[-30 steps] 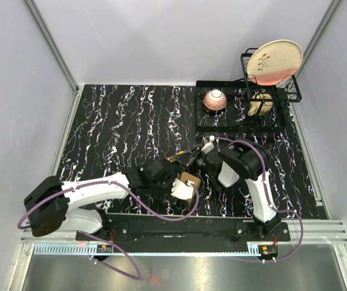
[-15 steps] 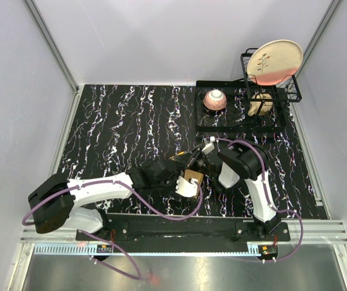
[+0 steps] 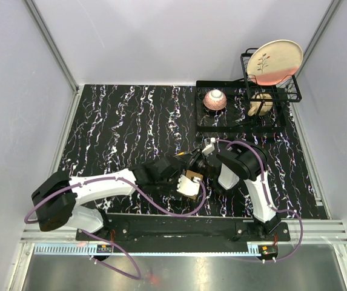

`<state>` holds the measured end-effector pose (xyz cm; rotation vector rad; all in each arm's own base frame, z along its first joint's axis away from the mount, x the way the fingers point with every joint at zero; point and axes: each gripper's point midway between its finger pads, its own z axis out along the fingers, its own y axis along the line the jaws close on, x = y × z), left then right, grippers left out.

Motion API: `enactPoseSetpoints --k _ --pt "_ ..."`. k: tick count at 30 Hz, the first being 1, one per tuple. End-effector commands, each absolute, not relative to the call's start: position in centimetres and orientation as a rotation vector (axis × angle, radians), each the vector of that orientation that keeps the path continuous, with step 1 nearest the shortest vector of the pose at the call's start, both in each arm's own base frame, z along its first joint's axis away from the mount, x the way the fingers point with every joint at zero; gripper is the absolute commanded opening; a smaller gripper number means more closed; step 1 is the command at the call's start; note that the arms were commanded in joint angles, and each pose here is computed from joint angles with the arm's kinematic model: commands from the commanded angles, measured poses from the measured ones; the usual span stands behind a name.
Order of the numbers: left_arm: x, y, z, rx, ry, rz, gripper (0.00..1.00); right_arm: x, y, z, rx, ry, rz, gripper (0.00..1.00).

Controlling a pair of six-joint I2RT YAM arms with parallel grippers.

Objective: Unpack the express box
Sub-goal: Adjust the express box at the center of the board.

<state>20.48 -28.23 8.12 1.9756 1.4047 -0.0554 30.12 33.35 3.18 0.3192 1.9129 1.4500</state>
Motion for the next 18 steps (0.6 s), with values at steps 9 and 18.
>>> enactPoseSetpoints --k 9,18 --pt "28.0 -33.5 19.2 1.643 1.201 0.118 0.99 18.3 37.7 -0.2 -0.024 2.206 1.677 0.0" --pt "29.1 -33.6 20.8 1.6 1.2 0.136 0.99 18.0 37.6 -0.2 -0.03 2.217 1.685 0.0"
